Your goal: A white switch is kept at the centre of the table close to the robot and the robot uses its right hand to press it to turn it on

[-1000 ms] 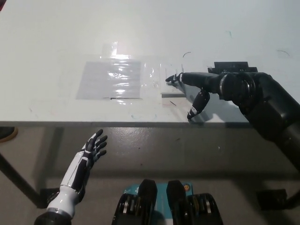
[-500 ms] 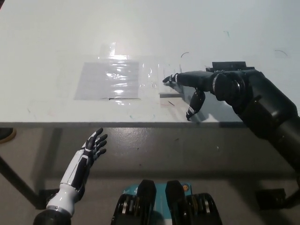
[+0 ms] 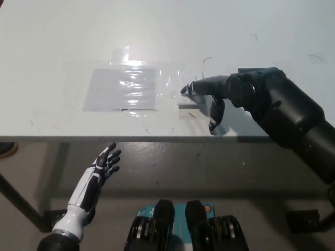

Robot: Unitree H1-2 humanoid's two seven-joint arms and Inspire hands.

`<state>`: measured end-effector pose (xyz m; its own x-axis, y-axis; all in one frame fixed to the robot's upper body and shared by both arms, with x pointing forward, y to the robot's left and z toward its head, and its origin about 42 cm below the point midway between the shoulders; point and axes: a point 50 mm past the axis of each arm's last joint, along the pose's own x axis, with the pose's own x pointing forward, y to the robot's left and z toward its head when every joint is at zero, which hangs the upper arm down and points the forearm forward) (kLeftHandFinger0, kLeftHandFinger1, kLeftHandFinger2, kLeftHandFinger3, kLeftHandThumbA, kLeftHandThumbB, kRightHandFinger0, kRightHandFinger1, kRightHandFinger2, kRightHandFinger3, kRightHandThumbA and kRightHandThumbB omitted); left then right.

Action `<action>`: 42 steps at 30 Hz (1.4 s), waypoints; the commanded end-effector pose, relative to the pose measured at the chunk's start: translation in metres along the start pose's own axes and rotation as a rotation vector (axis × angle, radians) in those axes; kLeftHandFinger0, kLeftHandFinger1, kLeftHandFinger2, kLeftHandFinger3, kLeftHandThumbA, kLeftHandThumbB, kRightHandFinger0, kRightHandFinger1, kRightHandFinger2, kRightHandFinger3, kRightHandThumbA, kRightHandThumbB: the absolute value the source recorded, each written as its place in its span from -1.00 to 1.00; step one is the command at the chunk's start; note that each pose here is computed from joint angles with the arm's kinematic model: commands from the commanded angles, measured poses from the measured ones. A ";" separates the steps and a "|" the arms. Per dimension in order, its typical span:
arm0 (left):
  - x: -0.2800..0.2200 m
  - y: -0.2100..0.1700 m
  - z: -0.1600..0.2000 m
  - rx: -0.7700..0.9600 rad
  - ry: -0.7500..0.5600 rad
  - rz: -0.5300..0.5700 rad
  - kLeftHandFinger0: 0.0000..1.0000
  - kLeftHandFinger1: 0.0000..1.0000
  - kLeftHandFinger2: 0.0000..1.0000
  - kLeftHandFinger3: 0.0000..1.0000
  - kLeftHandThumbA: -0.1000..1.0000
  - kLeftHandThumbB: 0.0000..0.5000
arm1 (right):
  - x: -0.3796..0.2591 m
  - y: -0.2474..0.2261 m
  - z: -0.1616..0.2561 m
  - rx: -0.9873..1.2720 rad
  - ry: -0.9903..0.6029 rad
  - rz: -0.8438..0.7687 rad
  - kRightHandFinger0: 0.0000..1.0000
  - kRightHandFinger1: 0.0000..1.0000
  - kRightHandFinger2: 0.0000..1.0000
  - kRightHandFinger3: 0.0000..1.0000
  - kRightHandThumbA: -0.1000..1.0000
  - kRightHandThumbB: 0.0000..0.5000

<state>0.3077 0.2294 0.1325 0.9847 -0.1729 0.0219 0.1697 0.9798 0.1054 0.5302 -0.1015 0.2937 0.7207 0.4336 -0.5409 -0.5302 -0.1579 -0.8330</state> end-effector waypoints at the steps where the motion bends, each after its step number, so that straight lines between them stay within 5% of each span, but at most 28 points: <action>1: 0.001 0.001 0.010 0.018 -0.049 -0.034 1.00 1.00 1.00 1.00 1.00 -0.97 | -0.031 -0.048 0.012 -0.021 -0.060 -0.093 1.00 1.00 1.00 1.00 1.00 0.25; 11: 0.000 0.004 0.009 -0.005 -0.045 -0.029 1.00 1.00 1.00 1.00 0.97 -1.00 | -0.155 -0.161 -0.018 0.290 -0.309 -0.491 1.00 1.00 1.00 1.00 1.00 0.29; 16: 0.000 0.003 0.008 -0.004 -0.051 -0.035 1.00 1.00 1.00 1.00 0.91 -1.00 | -0.238 -0.181 -0.032 0.387 -0.452 -0.669 1.00 1.00 1.00 1.00 1.00 0.16; 17: 0.001 0.002 0.008 -0.005 -0.052 -0.036 1.00 1.00 1.00 1.00 0.91 -1.00 | -0.254 -0.180 -0.036 0.394 -0.471 -0.708 1.00 1.00 1.00 1.00 1.00 0.26; 18: 0.002 0.002 0.008 -0.006 -0.054 -0.033 1.00 1.00 1.00 1.00 0.91 -0.99 | -0.273 -0.174 -0.040 0.410 -0.493 -0.757 1.00 1.00 1.00 1.00 1.00 0.36; 28: 0.011 0.006 0.018 0.012 -0.078 -0.022 1.00 1.00 1.00 1.00 0.99 -0.98 | -0.356 -0.014 -0.041 0.467 -0.735 -1.015 1.00 1.00 1.00 1.00 1.00 0.16; 31: 0.011 0.006 0.019 0.007 -0.077 -0.014 1.00 1.00 1.00 1.00 1.00 -1.00 | -0.344 0.051 -0.030 0.585 -0.832 -1.059 1.00 1.00 1.00 1.00 1.00 0.00; 35: 0.011 0.006 0.019 -0.011 -0.085 -0.005 1.00 1.00 1.00 1.00 1.00 -1.00 | -0.318 0.114 -0.020 0.766 -0.840 -1.044 1.00 1.00 1.00 1.00 1.00 0.05; 42: 0.012 0.008 0.020 -0.028 -0.100 0.000 1.00 1.00 1.00 1.00 1.00 -1.00 | -0.250 0.175 -0.017 1.052 -0.800 -0.999 1.00 1.00 1.00 1.00 1.00 -0.27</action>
<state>0.3089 0.2315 0.1307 0.9839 -0.1784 0.0148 0.1763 0.9801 0.0915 0.2861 -0.2632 0.2975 0.7909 0.4961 0.3583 -0.3563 0.8493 -0.3896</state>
